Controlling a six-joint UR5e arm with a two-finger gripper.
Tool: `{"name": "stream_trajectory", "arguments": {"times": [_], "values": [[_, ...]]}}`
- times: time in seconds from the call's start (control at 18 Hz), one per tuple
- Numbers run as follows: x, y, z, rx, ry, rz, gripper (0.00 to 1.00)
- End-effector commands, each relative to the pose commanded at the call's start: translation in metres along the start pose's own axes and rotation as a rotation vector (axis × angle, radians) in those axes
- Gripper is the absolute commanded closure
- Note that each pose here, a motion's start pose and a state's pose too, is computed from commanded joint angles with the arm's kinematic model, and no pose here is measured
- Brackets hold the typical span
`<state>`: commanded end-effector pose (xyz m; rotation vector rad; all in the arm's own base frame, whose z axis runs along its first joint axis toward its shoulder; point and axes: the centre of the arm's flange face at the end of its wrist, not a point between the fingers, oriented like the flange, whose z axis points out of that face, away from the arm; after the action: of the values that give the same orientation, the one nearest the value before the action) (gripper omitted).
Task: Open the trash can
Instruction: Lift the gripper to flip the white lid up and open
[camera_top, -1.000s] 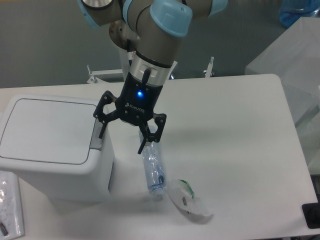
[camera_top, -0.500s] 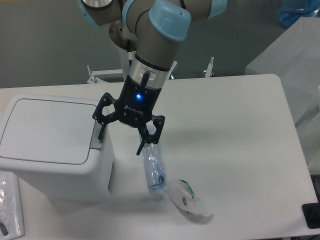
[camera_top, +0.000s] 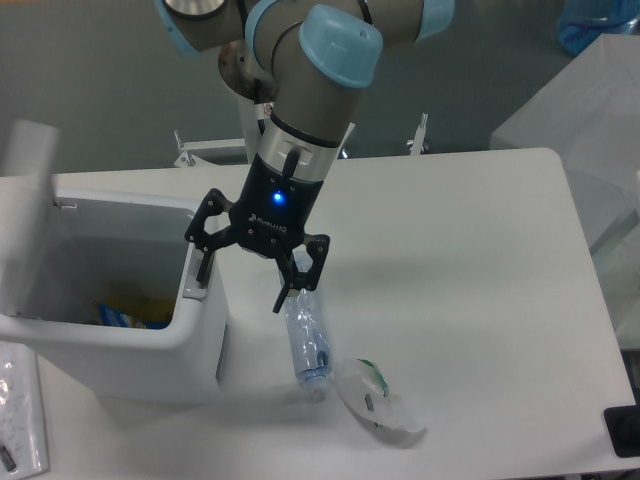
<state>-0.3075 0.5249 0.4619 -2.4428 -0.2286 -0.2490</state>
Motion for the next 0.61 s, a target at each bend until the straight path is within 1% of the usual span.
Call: {"name": "stream_trajectory", "arguments": {"times": [0.22, 0.39, 0.56, 0.61], "values": [[0.0, -0.007, -0.006, 0.011, -0.016, 0.024, 0.0], [-0.004, -0.02, -0.02, 0.056, -0.053, 0.057, 0.0], [-0.012, -0.035, -0.027, 0.079, -0.074, 0.072, 0.0], [-0.02, -0.037, -0.032, 0.077, -0.104, 0.069, 0.0]]}}
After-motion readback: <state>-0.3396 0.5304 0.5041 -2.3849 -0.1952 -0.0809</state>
